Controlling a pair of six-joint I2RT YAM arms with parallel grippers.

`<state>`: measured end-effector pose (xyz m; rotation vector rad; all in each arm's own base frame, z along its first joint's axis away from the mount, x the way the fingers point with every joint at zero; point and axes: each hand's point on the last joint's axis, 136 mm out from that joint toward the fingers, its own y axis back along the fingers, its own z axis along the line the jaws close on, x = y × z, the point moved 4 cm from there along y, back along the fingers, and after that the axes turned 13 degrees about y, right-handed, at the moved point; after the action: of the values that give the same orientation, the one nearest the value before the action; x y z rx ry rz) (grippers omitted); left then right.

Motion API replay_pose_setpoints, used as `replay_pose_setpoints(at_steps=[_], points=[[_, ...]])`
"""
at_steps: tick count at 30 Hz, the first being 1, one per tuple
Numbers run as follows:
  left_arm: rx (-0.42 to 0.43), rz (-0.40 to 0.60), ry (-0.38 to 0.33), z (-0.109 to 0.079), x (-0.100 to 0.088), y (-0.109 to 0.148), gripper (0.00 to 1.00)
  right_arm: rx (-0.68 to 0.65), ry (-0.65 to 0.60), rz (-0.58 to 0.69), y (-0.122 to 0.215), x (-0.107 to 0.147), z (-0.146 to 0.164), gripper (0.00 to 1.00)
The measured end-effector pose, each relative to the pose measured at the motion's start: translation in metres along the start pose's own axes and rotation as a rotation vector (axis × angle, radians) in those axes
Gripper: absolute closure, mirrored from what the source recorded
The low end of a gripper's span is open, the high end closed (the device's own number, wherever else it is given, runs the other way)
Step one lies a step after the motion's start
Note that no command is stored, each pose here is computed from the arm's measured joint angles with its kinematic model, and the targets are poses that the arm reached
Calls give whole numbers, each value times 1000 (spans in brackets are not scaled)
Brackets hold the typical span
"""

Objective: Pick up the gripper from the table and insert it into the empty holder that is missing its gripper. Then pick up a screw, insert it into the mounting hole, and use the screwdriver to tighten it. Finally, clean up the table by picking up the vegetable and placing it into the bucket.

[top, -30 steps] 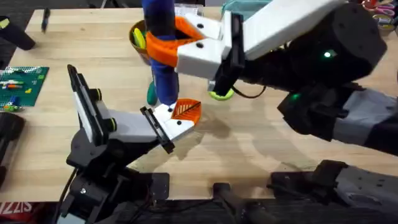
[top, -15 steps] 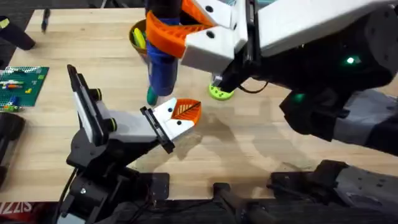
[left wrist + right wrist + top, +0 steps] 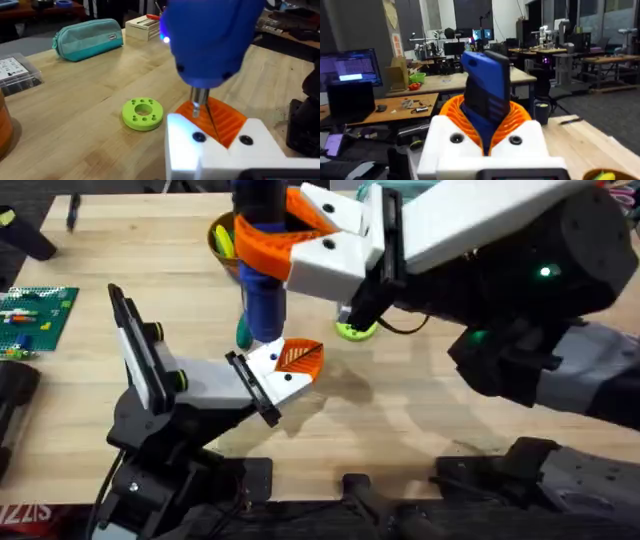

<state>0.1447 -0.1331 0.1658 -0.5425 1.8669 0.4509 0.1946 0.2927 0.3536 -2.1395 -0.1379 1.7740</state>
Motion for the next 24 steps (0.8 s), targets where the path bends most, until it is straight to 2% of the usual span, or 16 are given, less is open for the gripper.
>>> replay_pose_setpoints(at_steps=[12,24], points=[[0,0,0,0,0,0,983,6,-52,76,1,17,-1,953],[0,0,0,0,0,0,983,7,-56,81,1,18,-1,955]])
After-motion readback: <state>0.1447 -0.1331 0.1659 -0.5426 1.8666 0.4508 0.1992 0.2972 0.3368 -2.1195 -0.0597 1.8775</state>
